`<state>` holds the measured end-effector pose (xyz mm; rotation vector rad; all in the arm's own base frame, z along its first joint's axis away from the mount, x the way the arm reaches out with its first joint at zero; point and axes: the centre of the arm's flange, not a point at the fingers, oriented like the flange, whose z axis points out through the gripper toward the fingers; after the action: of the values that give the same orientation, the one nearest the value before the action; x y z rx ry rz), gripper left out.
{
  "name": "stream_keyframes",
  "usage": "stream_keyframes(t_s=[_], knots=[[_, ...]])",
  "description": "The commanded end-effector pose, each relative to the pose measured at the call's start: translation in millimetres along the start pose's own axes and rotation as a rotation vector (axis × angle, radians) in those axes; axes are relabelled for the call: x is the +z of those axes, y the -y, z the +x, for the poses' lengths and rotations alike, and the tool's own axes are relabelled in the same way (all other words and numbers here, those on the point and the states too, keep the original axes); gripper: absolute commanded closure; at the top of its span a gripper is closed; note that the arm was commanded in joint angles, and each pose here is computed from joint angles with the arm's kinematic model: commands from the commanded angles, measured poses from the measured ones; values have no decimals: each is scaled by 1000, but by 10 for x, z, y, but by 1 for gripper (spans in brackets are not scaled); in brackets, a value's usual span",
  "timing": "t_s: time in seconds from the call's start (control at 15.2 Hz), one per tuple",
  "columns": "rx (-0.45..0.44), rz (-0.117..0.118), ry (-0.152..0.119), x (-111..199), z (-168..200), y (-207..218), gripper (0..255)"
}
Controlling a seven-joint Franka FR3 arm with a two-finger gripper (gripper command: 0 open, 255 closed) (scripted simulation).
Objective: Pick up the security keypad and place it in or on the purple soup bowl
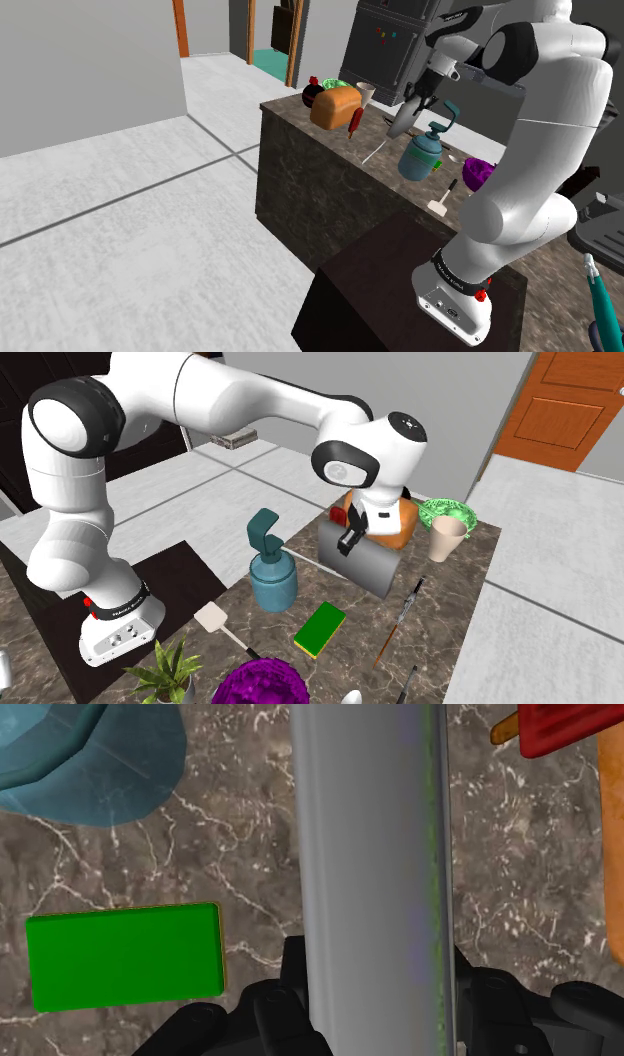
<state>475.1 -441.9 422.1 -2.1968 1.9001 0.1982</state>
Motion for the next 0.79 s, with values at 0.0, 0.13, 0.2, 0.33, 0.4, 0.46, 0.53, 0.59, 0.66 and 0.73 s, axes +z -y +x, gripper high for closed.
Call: stream_keyframes(t_s=[0.0, 0.13, 0.2, 0.33, 0.4, 0.46, 0.53, 0.59, 0.66, 0.73], knots=[[0, 1, -1, -113, -26, 7, 255], [0, 1, -1, -215, -52, 16, 255], [0, 1, -1, -266, -65, 20, 255], [0, 1, -1, -368, -92, 29, 255], [0, 1, -1, -419, -105, 34, 255], [0, 1, -1, -470, -118, 38, 255], [0, 1, -1, -520, -131, 43, 255], [0, 1, -1, -571, -145, 47, 255], [0, 1, -1, -622, -158, 52, 255], [0, 1, -1, -673, -171, 56, 255]])
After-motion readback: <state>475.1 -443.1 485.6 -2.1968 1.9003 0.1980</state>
